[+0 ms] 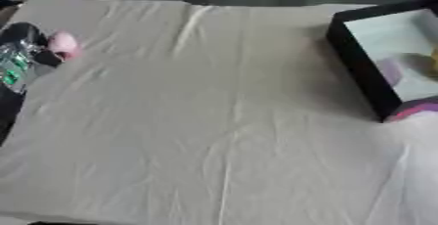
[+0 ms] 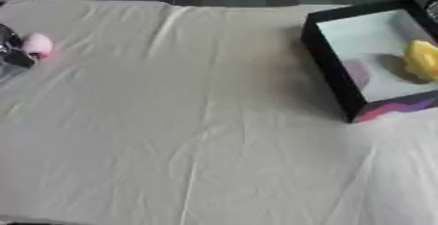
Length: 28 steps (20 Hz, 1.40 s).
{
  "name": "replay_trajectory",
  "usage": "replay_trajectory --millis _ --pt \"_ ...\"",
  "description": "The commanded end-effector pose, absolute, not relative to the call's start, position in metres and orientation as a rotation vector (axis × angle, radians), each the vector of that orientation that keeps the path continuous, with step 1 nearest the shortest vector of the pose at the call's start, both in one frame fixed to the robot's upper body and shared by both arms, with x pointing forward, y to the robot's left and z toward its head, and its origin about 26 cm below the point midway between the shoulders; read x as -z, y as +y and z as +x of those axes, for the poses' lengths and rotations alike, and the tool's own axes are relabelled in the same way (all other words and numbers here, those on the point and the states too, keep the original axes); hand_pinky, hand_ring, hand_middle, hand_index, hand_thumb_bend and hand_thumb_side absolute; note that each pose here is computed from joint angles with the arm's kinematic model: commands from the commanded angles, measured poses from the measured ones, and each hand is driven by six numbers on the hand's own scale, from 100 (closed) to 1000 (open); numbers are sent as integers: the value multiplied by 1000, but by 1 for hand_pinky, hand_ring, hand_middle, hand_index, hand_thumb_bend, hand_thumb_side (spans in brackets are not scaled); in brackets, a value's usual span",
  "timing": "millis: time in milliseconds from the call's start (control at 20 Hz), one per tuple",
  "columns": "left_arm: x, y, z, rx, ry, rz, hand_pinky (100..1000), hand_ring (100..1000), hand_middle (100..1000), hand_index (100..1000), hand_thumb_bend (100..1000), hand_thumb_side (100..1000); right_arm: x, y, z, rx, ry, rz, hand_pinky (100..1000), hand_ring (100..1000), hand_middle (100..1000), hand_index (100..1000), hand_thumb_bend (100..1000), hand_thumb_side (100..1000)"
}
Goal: Pick up the objects with one hand, pass them to the other hand, and then place them into the box on the other side of the table.
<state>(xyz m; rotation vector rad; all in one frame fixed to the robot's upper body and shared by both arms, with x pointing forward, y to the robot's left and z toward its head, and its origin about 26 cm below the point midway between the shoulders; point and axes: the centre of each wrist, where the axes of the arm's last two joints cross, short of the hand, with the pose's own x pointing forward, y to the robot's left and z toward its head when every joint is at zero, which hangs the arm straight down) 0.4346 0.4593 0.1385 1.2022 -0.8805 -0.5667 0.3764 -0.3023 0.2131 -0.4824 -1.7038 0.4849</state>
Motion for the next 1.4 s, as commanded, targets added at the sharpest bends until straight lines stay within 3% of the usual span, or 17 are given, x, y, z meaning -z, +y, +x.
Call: replay_trajectory --millis 50,750,1400 --pt "-162 463 436 555 -937 1243 738 708 616 480 252 100 -226 -306 375 -492 -1730 -509 1000 944 895 993 100 821" --pt "-204 450 430 724 -1116 1276 732 693 601 470 250 100 -226 -310 372 -490 -1728 -517 1000 944 894 992 100 810" --pt "-227 392 404 845 -1472 1048 726 659 568 468 100 100 -263 -293 357 -522 -1894 -479 1000 950 900 998 100 757"
